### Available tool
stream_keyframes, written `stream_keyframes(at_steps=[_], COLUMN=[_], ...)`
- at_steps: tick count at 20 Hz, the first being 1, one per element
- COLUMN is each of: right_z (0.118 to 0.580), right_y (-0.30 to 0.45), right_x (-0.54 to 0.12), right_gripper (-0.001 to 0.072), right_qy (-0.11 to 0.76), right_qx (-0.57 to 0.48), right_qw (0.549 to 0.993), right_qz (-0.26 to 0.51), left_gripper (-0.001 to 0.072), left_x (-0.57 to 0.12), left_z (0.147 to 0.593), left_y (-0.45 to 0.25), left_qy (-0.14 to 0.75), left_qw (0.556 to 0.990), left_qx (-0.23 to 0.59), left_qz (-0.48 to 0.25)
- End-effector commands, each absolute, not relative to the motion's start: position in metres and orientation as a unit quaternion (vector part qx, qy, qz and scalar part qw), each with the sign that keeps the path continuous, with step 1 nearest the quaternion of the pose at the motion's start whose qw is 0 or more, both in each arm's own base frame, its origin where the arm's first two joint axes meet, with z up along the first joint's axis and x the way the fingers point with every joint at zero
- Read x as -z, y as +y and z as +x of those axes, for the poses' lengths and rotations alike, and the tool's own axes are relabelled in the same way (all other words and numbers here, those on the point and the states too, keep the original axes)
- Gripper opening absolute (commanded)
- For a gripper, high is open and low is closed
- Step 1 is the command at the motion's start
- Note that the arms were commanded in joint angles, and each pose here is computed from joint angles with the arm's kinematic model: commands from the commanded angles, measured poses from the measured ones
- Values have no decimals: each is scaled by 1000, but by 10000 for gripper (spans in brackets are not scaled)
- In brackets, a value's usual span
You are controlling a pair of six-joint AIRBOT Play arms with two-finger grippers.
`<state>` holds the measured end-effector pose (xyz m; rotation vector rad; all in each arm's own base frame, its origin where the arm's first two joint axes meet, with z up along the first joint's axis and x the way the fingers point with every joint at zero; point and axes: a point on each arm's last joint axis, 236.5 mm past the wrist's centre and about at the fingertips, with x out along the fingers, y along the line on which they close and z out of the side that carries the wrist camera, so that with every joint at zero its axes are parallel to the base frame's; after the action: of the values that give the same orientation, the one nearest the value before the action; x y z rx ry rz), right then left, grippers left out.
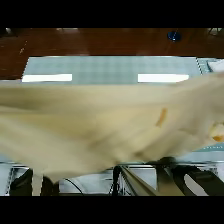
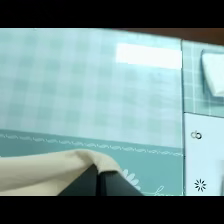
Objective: Fold the shirts.
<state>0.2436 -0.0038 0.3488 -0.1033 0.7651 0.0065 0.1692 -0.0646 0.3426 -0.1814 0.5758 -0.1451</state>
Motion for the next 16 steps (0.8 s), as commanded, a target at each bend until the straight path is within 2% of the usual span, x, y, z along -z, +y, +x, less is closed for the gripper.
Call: stream_keyframes(at_steps=[1,6,10,12,16], right_z=[315,416,479,505,542], right_y=[10,38,47,54,57], right_x=[-291,-205,-191,-198,-182], right_gripper=[22,22,22,22,22], right_qy=[462,515,456,413,384], right_qx=[-36,-94,-101,-106,-102], right_qw=[884,849,882,903,917], right_qz=[-65,-66,-63,-52,-39], left_gripper=[21,21,21,21,21], left_x=[-292,-243,-215,-187,-132], left_z=[208,272,342,377,435], left_y=[-35,1,0,-17,-17], left_qy=[321,359,368,386,396], left_qw=[931,904,891,885,901], left_qx=[65,77,109,138,100], left_qz=[-160,-220,-243,-221,-146])
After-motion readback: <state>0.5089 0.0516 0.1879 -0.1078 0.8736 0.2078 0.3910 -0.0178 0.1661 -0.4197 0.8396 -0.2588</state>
